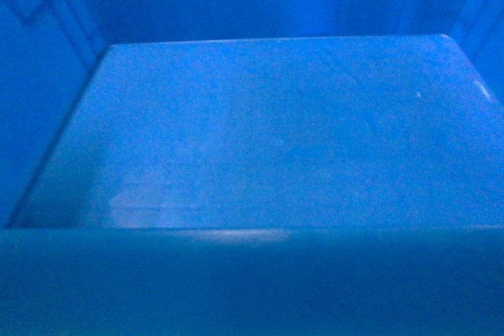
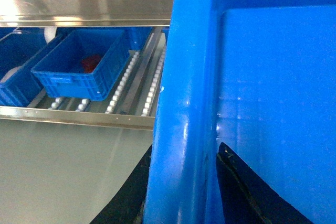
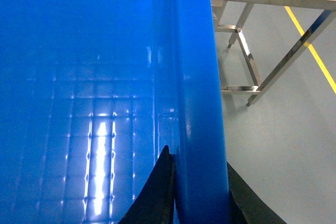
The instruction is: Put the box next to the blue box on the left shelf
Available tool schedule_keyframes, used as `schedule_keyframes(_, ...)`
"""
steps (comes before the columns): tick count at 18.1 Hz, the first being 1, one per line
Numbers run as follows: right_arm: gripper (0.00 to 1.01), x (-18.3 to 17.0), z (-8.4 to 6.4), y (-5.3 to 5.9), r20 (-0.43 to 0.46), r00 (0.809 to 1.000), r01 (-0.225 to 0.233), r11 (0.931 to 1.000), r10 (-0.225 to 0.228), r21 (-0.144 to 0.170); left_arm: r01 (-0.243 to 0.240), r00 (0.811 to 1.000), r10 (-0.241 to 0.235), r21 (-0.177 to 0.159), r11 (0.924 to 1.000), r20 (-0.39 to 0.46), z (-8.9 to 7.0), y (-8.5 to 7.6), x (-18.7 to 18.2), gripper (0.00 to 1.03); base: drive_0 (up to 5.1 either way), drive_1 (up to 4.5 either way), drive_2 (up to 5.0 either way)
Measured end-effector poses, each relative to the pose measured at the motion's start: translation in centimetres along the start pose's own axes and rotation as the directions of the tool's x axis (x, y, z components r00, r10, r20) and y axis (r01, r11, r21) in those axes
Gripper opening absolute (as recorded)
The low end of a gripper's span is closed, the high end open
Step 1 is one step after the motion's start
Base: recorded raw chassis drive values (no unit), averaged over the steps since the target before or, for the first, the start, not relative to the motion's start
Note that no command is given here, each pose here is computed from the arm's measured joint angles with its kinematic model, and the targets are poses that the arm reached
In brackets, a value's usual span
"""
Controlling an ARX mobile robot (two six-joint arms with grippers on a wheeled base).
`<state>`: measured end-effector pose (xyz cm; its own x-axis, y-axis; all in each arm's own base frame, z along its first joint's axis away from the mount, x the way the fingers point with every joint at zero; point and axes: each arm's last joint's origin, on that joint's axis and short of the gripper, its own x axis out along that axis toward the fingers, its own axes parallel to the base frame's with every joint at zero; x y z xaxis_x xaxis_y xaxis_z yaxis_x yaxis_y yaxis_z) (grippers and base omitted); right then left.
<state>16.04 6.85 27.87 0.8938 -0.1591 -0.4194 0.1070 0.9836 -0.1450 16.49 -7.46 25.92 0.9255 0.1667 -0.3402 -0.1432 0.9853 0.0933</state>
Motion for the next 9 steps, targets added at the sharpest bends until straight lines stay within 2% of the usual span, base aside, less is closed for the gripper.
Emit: schedule_keyframes(9,0.12,-0.01,0.04,-0.01,0.003,1.000,-0.001,1.0000,0.001,0.003,0.000,1.000,0.000,-0.001,1.0000,0.003,0.03,-0.01,0.00,0.30,-5.0,2.48,2.5)
